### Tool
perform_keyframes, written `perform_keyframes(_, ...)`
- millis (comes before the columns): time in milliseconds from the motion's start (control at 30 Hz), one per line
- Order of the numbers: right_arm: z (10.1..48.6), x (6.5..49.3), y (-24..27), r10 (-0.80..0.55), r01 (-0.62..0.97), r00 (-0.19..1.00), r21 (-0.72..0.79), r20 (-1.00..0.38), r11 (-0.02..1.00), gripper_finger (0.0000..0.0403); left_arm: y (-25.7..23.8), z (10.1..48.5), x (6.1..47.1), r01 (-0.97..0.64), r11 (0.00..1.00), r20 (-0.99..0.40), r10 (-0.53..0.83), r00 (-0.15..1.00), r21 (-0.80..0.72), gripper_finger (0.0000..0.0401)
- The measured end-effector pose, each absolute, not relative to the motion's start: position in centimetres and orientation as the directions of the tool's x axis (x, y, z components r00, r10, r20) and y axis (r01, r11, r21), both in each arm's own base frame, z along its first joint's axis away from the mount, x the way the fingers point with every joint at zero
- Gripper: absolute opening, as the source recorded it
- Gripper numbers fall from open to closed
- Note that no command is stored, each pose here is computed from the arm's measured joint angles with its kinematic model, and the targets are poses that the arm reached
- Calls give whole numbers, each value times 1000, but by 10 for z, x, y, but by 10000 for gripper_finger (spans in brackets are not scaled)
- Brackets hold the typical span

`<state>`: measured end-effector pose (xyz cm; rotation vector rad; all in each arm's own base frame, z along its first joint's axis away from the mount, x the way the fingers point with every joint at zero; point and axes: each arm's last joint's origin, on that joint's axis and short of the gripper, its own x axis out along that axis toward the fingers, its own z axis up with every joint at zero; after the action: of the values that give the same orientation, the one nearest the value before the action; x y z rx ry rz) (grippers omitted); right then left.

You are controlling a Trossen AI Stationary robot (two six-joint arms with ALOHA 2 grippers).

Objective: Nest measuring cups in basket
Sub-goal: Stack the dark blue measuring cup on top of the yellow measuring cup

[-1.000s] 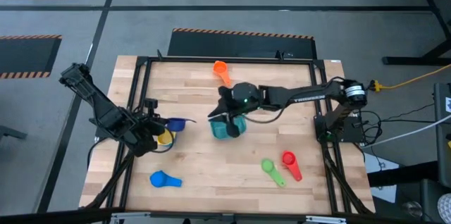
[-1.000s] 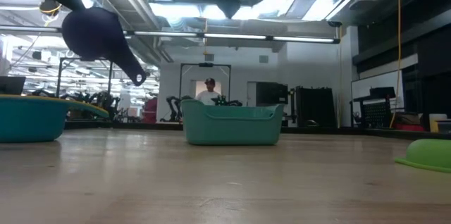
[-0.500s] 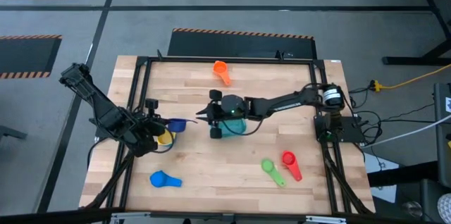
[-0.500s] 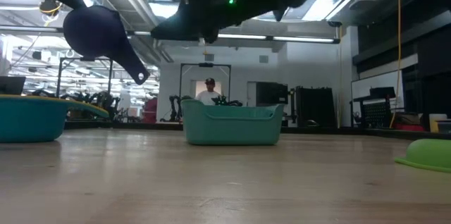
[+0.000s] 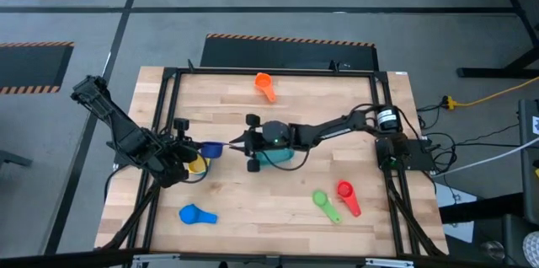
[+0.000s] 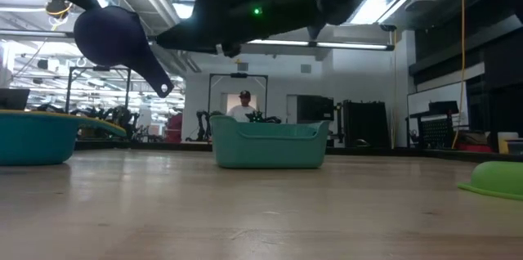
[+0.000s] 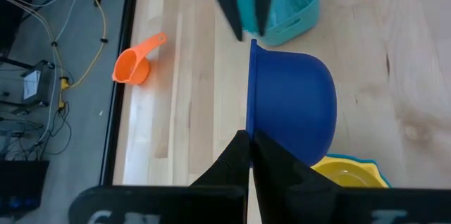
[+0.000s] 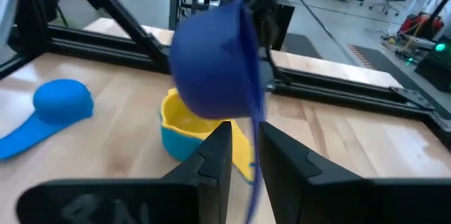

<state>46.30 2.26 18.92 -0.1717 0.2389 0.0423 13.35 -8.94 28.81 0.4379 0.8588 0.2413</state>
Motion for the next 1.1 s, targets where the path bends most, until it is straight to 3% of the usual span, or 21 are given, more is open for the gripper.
perform_keyframes(333, 179, 466, 21, -51, 8, 971, -184, -234, 983, 75, -89, 288, 134, -33, 884, -673, 380, 635, 467, 0)
perform_keyframes(633, 180, 466, 24, 0, -40, 974, -170, -228, 985, 75, -89, 289, 134, -43, 878, -661, 390, 641, 476, 0)
perform_keyframes(1100, 180, 466, 23, -32, -9, 973, -180, -229, 984, 75, -90, 289, 135, -53, 881, -653, 388, 651, 470, 0)
